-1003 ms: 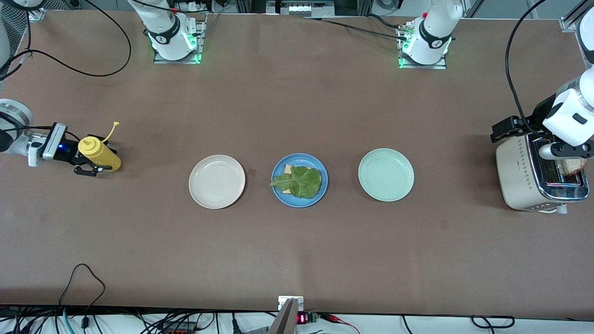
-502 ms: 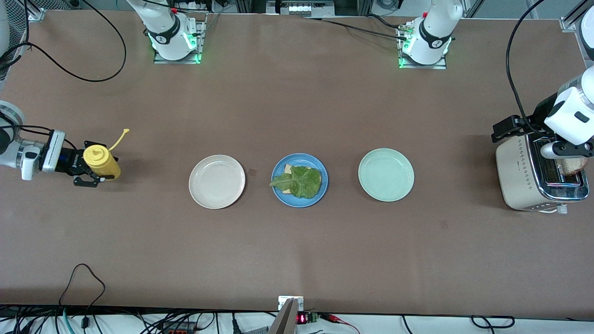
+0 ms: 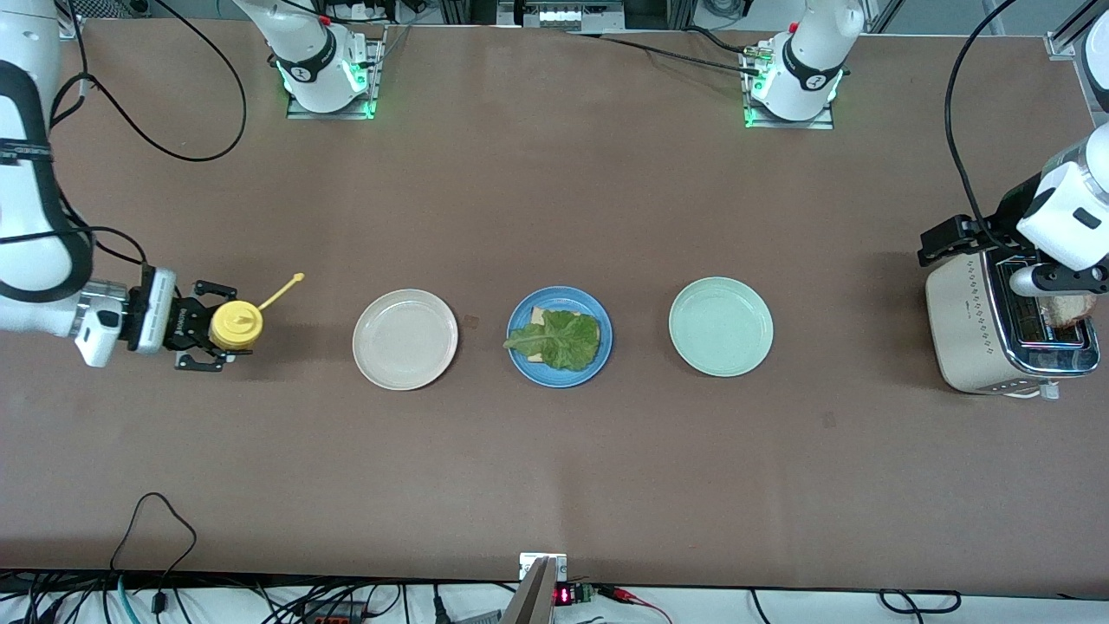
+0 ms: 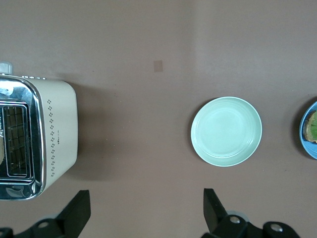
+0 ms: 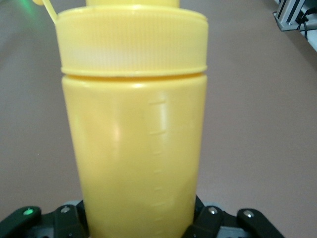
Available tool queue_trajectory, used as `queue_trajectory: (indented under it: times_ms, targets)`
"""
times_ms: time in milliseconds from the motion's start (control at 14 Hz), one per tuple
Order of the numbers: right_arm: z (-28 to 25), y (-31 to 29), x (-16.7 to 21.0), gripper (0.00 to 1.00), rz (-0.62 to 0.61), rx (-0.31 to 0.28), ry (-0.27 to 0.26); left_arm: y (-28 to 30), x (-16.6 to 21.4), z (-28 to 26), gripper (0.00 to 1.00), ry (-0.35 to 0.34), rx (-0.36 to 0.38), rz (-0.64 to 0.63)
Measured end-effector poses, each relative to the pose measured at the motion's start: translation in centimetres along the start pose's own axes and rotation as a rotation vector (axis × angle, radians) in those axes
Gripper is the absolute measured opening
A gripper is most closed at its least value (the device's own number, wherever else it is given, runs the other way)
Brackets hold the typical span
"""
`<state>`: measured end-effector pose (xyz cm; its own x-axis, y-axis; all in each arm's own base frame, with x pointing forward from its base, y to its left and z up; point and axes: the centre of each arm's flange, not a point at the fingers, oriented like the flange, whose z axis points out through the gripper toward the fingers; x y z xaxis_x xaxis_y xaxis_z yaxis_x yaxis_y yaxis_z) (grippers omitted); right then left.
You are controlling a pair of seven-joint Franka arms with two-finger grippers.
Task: Make sandwich in blue plate with both arms
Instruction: 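Carry the yellow bottle over the blue plate with the right gripper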
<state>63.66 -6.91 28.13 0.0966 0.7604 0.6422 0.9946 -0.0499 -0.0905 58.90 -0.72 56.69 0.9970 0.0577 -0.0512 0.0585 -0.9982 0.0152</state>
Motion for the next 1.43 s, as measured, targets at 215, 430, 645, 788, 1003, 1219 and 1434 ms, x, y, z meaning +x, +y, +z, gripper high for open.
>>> queue_trajectory:
  times_ms: [215, 430, 645, 788, 1003, 1219, 1434]
  targets:
    - [1.2, 0.3, 4.9, 0.62, 0.049, 0.006, -0.097, 0.0, 0.0, 0.0, 1.00, 0.001, 0.000, 0.001]
    - [2.1, -0.1, 9.4, 0.62, 0.114, 0.014, -0.199, 0.1, 0.0, 0.0, 1.00, 0.001, 0.000, 0.001]
    - [3.3, -0.2, 12.8, 0.62, 0.171, -0.014, -0.267, 0.0, 0.0, 0.0, 1.00, 0.001, 0.000, 0.001]
    - [4.7, -0.3, 14.6, 0.62, 0.193, -0.031, -0.313, 0.0, 0.0, 0.0, 1.00, 0.001, 0.000, 0.000]
    - [7.6, -0.9, 18.2, 0.62, 0.207, -0.064, -0.412, -0.1, 0.0, 0.0, 1.00, 0.001, 0.000, -0.001]
    - [11.1, -2.2, 22.3, 0.62, 0.174, -0.101, -0.543, -0.1, 0.0, 0.0, 1.00, 0.001, 0.000, -0.002]
    - [15.1, -4.4, 26.5, 0.62, 0.161, -0.146, -0.656, -0.2, 0.0, 0.0, 1.00, 0.001, 0.000, -0.003]
